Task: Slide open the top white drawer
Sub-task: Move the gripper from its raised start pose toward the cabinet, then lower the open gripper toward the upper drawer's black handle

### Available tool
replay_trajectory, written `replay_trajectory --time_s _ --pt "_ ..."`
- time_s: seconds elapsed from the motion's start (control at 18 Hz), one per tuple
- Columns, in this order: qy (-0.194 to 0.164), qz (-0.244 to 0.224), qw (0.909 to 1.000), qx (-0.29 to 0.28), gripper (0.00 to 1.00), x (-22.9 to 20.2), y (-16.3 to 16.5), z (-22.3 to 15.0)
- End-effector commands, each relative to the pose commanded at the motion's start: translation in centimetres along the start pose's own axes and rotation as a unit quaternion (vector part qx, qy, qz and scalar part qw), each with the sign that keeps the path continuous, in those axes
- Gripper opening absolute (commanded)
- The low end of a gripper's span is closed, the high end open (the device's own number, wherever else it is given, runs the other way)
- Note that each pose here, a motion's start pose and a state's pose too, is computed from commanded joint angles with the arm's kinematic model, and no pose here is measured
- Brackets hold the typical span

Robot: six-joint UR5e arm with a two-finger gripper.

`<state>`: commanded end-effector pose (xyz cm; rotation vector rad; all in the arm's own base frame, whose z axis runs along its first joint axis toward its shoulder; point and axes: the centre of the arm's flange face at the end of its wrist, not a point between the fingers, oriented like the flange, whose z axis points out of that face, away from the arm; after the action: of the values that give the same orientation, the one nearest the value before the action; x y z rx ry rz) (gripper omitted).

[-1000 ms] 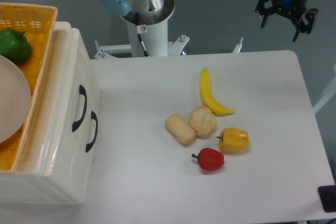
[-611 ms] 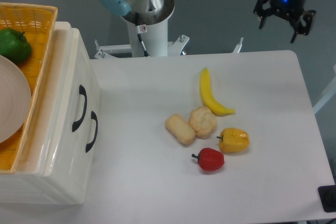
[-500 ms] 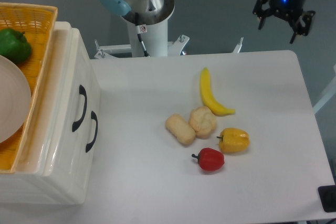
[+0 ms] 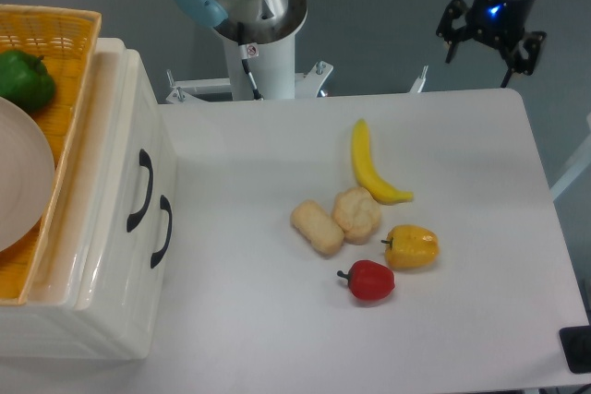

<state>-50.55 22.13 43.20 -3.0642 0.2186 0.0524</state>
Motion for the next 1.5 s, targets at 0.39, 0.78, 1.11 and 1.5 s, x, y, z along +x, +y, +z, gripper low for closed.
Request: replay_trajectory --time_s 0.39,0.78,1.11,1.5 --pt "0.012 -0.044 0.9989 0.003 1.0 0.8 -2.7 1.0" --pt "0.022 -0.086 0.996 -0.001 1.0 2.1 -6.2 1.8" --pt "0.027 -0.155 0.9875 -0.002 1.0 4.0 -10.3 2.1" --pt "0.025 -0.231 0.9727 -0.004 1.0 5.0 -13.5 2.3"
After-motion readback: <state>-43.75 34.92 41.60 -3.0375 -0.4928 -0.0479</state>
